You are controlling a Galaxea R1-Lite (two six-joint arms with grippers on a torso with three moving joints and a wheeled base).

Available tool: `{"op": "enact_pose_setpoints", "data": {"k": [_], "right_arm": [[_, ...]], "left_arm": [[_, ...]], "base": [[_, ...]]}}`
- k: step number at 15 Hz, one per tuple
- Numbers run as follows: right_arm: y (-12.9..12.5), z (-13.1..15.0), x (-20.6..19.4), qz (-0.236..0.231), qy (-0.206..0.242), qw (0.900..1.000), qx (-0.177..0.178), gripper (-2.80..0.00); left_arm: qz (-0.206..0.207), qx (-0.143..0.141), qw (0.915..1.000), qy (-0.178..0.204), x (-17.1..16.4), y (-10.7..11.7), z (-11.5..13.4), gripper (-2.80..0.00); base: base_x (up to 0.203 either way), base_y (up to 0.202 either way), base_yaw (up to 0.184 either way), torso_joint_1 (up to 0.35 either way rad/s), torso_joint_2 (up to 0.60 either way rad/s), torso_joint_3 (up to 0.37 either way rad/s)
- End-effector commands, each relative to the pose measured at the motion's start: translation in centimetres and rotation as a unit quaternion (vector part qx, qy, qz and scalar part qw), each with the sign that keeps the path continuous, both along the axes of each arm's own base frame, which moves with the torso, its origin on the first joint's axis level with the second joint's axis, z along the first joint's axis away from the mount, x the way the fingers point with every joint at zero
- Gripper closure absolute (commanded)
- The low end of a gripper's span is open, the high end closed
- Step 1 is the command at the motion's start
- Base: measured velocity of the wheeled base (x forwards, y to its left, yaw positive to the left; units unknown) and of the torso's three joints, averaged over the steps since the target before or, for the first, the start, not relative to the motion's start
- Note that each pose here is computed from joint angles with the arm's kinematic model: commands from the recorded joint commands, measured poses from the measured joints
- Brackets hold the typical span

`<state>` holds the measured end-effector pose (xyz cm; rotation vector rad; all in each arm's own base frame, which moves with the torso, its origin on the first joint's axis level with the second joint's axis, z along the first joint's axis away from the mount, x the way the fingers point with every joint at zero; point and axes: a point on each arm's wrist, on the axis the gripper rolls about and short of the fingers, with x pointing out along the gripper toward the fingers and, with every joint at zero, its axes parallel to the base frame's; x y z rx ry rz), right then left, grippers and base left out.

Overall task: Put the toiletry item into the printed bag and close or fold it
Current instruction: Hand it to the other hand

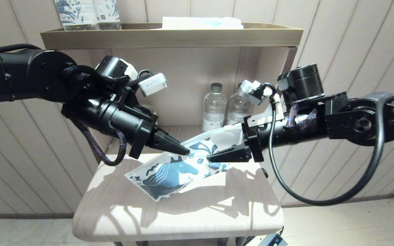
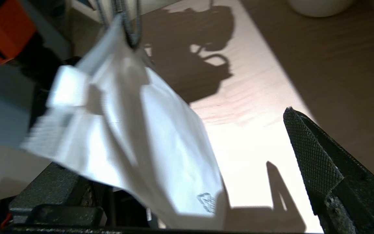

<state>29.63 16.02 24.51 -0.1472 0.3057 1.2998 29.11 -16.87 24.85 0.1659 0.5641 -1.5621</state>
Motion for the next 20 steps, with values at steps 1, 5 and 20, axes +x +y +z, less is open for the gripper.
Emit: {"op": "enact_pose_setpoints", "data": {"k": [1, 5, 20], "right_arm": [[0.1, 0.8, -0.1, -0.051, -0.028, 0.998, 0.011, -2.80], [2.5, 1.4, -0.6, -0.112, -0.008, 0.988, 0.108, -2.80], [-7.2, 3.9, -4.5, -0.022, 0.095, 0.989, 0.107, -2.80]], "left_arm": [[-0.001, -0.001, 1.0000, 0.003, -0.1, 0.0, 0.0, 0.00], [-0.001, -0.002, 1.0000, -0.002, -0.3, 0.2, 0.4, 0.00], [-0.021, -0.036, 0.9985, 0.036, -0.8, 0.7, 1.5, 0.00]], "base": [[0.000, 0.000, 0.000, 0.000, 0.00, 0.000], [0.000, 0.000, 0.000, 0.000, 0.00, 0.000], [0.000, 0.000, 0.000, 0.000, 0.00, 0.000]]}}
